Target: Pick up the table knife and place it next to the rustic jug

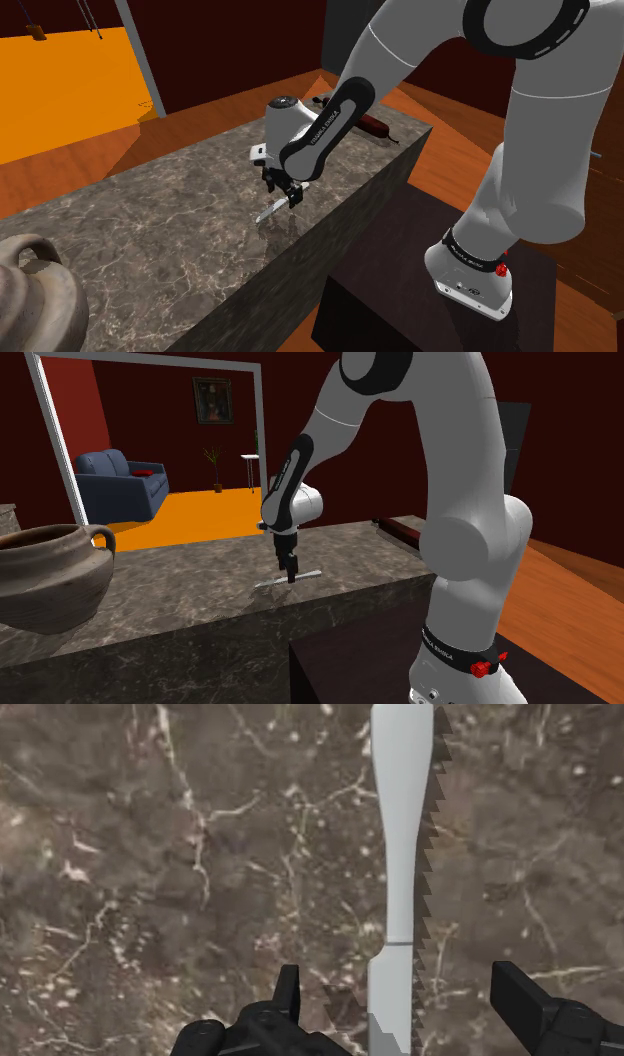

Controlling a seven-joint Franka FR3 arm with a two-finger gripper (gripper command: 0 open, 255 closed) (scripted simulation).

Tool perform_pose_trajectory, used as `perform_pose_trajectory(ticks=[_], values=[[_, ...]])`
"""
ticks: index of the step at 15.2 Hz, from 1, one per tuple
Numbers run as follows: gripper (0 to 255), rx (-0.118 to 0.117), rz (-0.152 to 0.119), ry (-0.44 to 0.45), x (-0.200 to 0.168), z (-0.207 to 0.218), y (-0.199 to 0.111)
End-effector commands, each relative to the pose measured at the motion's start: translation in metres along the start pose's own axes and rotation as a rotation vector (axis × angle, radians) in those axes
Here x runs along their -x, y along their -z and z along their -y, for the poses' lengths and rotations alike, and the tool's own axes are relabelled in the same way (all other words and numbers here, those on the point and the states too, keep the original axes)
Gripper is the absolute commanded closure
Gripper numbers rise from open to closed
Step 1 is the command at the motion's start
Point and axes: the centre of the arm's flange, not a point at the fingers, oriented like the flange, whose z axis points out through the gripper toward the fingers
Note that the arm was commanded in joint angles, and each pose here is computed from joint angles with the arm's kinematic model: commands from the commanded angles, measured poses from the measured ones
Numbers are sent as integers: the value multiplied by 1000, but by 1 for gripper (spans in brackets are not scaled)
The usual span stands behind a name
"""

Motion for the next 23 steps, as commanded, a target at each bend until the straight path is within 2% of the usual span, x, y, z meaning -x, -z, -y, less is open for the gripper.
perform_pose_trajectory(ticks=[1,2,3,12,23], values=[[0,0,0,0,0,0,0],[0,0,0,0,0,0,0],[255,0,0,0,0,0,0],[255,0,0,0,0,0,0],[255,0,0,0,0,-1,58]])
